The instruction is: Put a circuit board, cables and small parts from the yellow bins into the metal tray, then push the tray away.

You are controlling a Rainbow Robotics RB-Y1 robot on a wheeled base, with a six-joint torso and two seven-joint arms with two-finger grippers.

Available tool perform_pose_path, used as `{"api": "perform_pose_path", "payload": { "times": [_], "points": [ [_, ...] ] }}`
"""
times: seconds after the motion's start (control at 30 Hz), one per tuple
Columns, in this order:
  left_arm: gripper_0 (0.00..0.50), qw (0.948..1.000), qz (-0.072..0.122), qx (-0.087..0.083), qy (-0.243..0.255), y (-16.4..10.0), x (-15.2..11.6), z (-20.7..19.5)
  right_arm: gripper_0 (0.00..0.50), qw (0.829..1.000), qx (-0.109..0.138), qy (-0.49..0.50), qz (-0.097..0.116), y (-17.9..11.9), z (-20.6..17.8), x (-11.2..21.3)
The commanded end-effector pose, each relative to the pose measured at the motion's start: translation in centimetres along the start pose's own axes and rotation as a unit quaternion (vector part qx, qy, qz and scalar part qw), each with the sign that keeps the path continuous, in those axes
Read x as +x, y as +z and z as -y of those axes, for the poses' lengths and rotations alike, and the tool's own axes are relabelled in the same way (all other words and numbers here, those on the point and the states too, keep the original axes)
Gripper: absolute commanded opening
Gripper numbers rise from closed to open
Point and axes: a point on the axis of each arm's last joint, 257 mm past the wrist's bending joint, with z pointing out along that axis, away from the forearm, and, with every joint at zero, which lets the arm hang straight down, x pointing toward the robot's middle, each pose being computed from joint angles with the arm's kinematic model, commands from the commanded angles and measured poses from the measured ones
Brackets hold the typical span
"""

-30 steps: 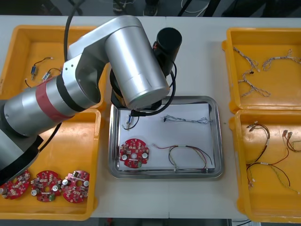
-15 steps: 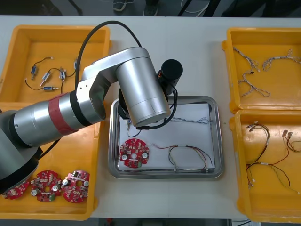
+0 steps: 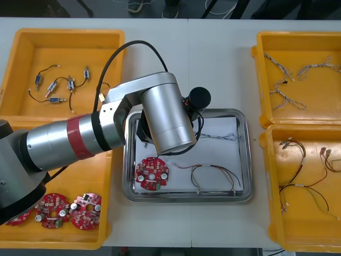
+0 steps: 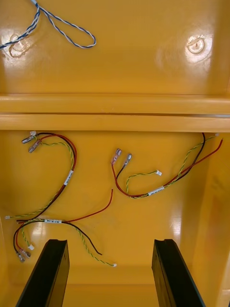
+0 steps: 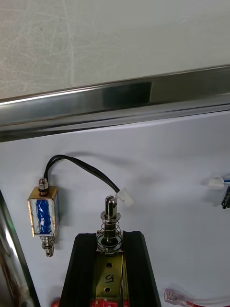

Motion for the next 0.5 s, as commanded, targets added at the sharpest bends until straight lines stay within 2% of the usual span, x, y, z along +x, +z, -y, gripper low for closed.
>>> {"api": "perform_pose_path", "payload": {
  "times": [0.03, 0.1, 0.13, 0.17, 0.2, 0.23, 0.27, 0.5],
  "points": [
    [0.003, 0.9992, 0.000, 0.019, -0.034, 0.1, 1.0, 2.0, 0.500, 1.000, -0.005, 0.004, -0.001, 0.1, -1.0, 0.4],
    [0.032, 0.9991, 0.003, 0.020, -0.037, 0.2, 0.7, 2.0, 0.500, 1.000, -0.005, 0.004, -0.001, 0.1, -1.0, 0.4],
    [0.100, 0.9991, 0.005, 0.022, -0.037, 0.3, 0.7, 2.2, 0.500, 1.000, -0.005, 0.004, -0.001, 0.1, -1.0, 0.4],
    [0.236, 0.9990, 0.007, 0.024, -0.038, 0.3, 0.6, 2.2, 0.500, 1.000, -0.005, 0.004, -0.001, 0.1, -1.0, 0.4],
    [0.321, 0.9989, 0.008, 0.024, -0.039, 0.3, 0.5, 2.2, 0.500, 1.000, -0.005, 0.004, -0.001, 0.1, -1.0, 0.4],
    [0.470, 0.9988, 0.012, 0.025, -0.040, 0.2, 0.3, 2.3, 0.500, 1.000, -0.005, 0.004, -0.001, 0.1, -1.0, 0.4],
    [0.500, 0.9988, 0.015, 0.024, -0.041, 0.2, 0.1, 2.2, 0.500, 1.000, -0.005, 0.004, -0.001, 0.1, -1.0, 0.4],
    [0.500, 0.9986, 0.019, 0.026, -0.043, 0.2, -0.1, 2.3, 0.500, 1.000, -0.005, 0.004, -0.001, 0.1, -1.0, 0.4]
  ]
}}
